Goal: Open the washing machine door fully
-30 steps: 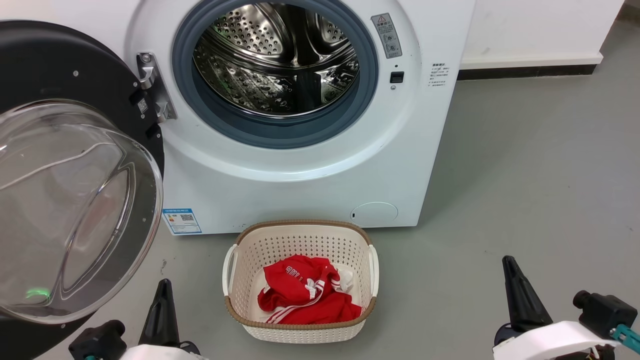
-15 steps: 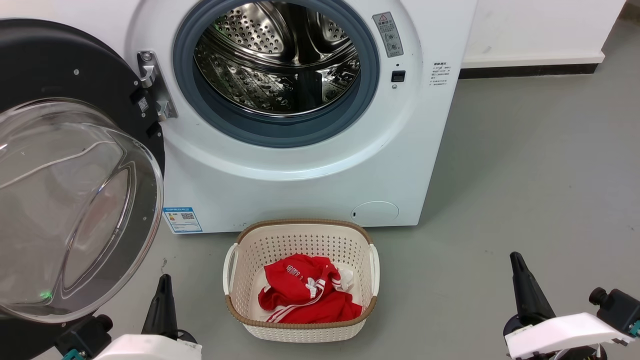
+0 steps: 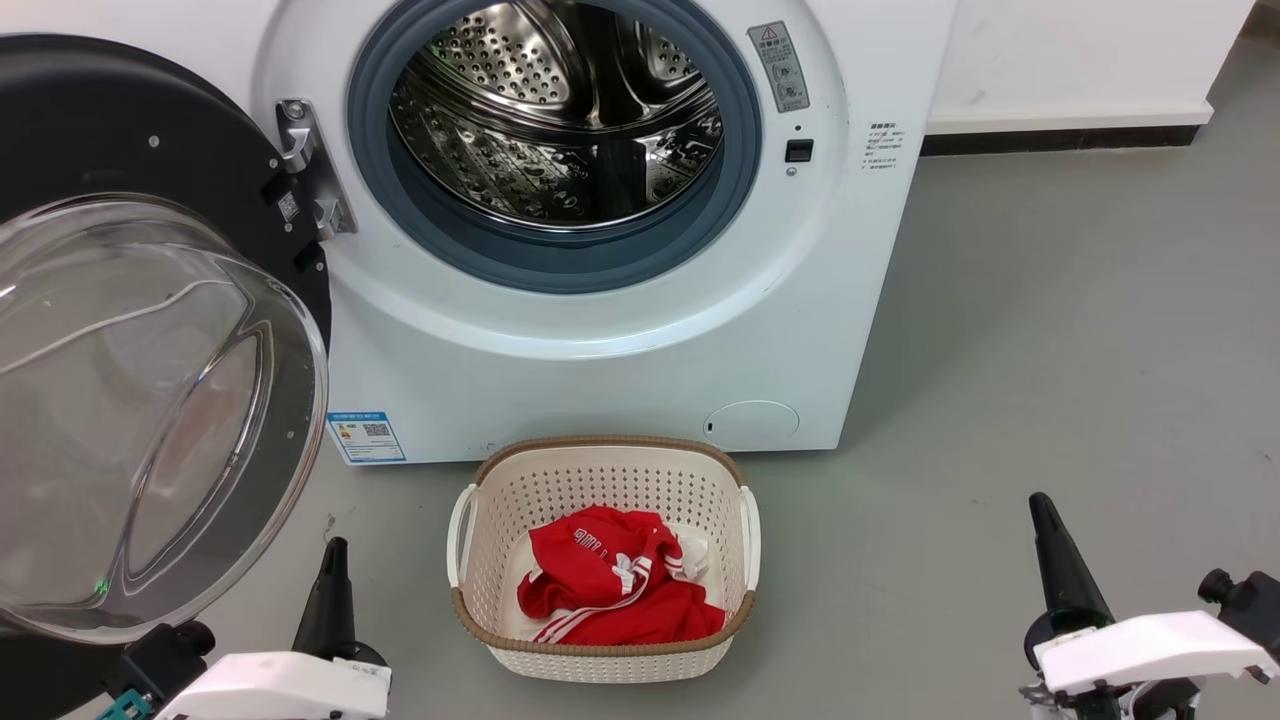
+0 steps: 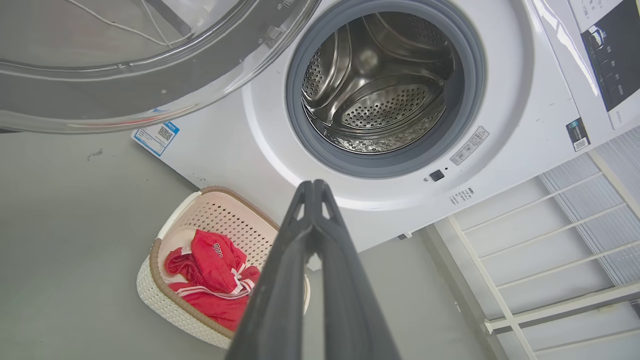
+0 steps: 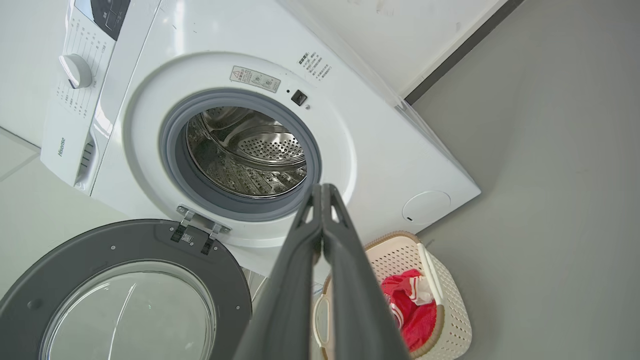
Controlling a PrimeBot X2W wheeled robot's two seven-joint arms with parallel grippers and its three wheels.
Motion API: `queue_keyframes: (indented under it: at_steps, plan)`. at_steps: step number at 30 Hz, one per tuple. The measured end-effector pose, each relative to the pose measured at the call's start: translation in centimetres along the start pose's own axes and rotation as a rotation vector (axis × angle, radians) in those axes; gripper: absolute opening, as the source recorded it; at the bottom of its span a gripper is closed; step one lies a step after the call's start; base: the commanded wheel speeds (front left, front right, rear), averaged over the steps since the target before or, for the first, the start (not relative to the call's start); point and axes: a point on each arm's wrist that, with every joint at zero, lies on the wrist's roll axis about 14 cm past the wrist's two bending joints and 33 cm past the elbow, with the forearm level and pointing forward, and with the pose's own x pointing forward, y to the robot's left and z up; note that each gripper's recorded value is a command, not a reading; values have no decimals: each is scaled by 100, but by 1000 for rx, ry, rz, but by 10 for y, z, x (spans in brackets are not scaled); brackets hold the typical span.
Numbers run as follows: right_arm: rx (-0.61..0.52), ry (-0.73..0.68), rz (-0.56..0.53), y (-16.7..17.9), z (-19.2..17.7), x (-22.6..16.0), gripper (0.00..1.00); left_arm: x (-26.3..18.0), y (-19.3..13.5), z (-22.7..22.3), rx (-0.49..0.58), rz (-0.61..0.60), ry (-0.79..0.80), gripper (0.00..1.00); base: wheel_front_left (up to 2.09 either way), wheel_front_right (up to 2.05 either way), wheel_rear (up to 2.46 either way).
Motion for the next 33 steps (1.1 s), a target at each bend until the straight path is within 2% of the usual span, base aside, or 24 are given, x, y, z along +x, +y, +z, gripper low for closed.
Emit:
queue_keyframes:
  at_steps: [33]
  plan:
    - [366, 3, -18, -3, 7, 12, 0, 13, -4, 1, -388, -20, 36, 0, 0, 0, 0]
